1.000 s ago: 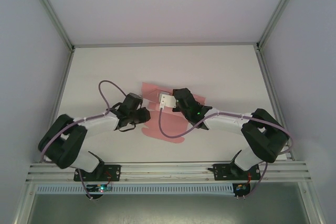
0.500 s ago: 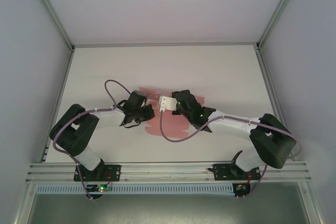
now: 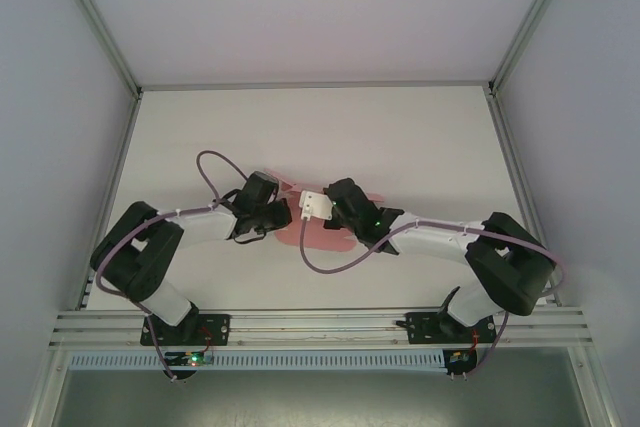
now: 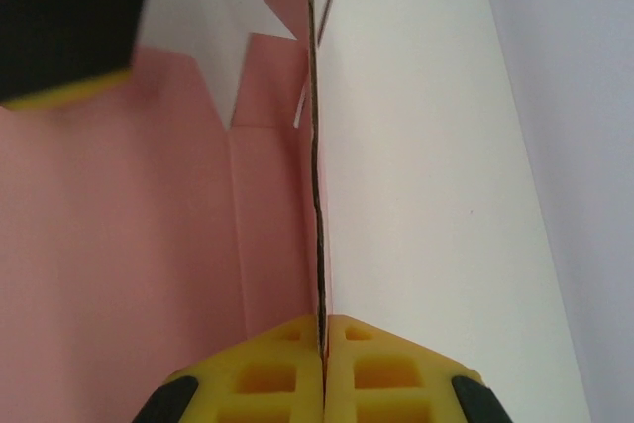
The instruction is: Assemble paper box
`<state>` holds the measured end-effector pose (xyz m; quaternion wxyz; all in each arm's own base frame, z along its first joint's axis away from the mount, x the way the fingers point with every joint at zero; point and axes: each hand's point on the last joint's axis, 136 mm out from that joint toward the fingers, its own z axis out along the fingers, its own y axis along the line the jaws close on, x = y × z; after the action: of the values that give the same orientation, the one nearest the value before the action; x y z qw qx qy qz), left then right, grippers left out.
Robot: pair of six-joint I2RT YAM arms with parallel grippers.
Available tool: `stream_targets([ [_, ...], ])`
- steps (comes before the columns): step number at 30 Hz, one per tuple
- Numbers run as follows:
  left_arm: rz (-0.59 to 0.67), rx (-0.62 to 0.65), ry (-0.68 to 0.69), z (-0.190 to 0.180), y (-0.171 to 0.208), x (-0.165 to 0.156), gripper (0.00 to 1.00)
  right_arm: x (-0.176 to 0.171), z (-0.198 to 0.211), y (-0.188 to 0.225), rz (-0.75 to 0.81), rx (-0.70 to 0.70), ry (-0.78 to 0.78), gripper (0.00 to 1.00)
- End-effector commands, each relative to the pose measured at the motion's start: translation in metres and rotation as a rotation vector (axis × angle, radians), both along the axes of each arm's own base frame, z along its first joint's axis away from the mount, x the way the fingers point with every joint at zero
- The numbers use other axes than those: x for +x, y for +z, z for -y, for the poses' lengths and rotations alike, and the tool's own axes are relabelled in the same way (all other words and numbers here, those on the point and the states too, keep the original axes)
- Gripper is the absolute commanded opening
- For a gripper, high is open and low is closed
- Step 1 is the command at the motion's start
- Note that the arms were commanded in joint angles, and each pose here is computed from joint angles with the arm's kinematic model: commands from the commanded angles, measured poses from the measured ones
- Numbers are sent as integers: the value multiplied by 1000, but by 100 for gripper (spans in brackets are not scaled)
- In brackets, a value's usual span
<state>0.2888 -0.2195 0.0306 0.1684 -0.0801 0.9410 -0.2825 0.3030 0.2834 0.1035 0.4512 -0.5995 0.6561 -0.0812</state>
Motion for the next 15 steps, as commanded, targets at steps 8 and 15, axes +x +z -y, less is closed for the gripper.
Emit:
stream_targets([
  [8, 187, 275, 191, -91, 96, 8, 78, 1, 20, 2, -148, -4, 25, 0],
  [15, 247, 268, 429, -162, 115, 76, 100, 5, 18, 7, -232, 13, 86, 0],
])
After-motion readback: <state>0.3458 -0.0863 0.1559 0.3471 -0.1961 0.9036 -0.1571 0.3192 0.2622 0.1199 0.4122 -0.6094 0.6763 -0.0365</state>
